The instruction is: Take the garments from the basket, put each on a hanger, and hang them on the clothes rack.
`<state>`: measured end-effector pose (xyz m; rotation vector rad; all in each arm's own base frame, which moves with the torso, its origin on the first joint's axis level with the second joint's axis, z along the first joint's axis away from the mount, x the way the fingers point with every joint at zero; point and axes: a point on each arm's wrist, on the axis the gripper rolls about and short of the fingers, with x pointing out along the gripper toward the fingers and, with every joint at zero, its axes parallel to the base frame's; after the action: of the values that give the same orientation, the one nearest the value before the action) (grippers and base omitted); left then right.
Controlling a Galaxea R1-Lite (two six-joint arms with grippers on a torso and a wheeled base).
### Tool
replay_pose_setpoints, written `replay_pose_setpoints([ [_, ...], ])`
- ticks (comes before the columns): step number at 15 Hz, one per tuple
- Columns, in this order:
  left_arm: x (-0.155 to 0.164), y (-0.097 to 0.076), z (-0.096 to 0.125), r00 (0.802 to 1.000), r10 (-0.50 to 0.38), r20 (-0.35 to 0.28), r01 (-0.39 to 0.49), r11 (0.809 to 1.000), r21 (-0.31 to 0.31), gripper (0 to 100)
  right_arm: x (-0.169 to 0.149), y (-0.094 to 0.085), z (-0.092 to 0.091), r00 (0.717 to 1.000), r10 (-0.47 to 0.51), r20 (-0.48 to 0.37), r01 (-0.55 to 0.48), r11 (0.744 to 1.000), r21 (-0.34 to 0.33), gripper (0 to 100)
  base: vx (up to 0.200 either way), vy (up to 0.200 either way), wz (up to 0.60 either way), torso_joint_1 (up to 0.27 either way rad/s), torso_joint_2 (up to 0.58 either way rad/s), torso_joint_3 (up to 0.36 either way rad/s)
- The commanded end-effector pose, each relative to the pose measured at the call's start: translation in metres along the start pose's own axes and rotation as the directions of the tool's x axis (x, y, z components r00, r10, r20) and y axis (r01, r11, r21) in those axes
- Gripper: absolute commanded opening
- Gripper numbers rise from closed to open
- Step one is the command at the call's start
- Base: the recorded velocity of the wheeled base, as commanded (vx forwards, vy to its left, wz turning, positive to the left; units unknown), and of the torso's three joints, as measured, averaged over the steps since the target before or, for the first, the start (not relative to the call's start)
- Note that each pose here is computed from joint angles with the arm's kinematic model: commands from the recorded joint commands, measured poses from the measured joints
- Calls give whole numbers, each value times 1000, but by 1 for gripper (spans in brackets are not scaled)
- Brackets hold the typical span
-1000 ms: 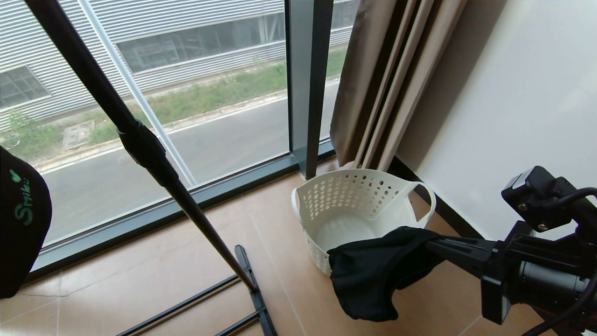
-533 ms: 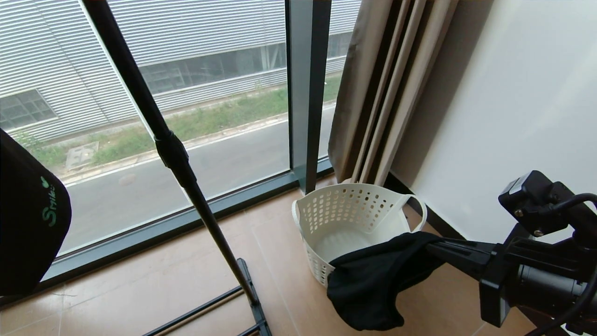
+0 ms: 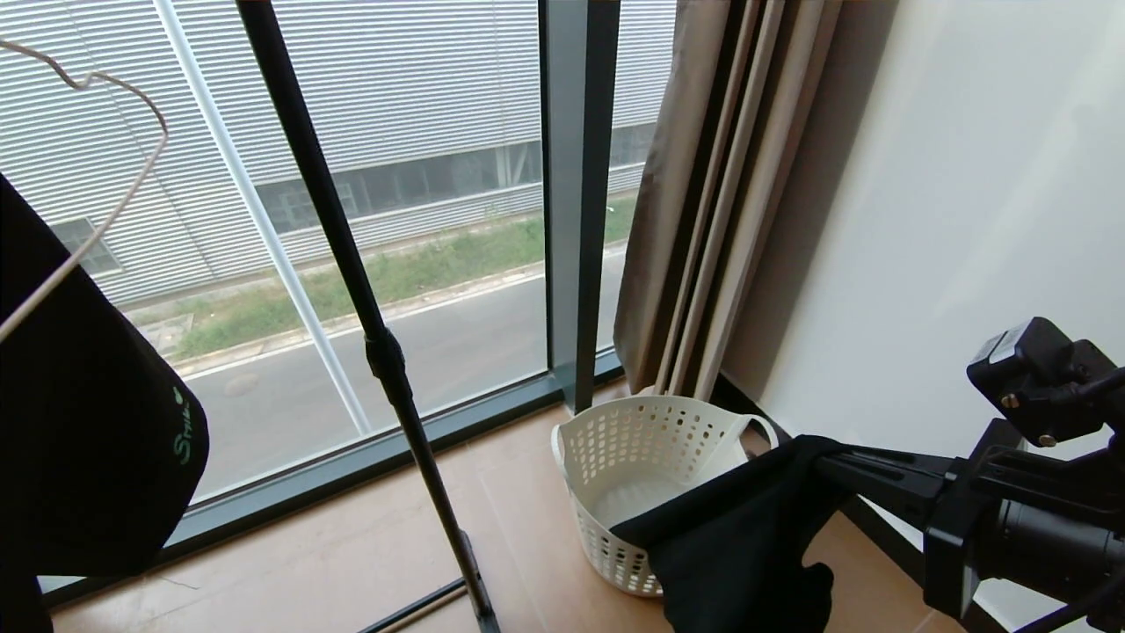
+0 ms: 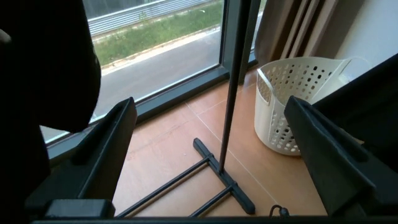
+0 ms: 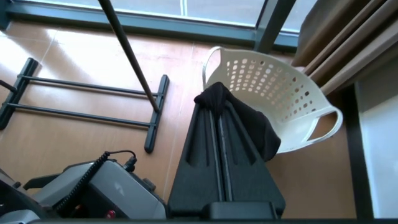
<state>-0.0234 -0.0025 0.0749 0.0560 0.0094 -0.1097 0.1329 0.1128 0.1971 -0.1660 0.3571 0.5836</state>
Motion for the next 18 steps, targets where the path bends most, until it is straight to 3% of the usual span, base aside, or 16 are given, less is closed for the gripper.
replay_pose_setpoints([
  [1,0,0,0,1000,0,-1,0,1000,0,100,-1,0,0,1000,0,6,0,1000,0,0,0,0,0,144,-461,-124],
  [11,0,0,0,1000,0,-1,0,1000,3,100,-7,-1,0,1000,0,21,0,1000,-20,0,0,0,0,176,-496,-127],
  [18,0,0,0,1000,3,-1,-3,1000,3,100,-11,-1,1,999,0,35,1,999,-32,0,0,0,0,233,-556,-304],
])
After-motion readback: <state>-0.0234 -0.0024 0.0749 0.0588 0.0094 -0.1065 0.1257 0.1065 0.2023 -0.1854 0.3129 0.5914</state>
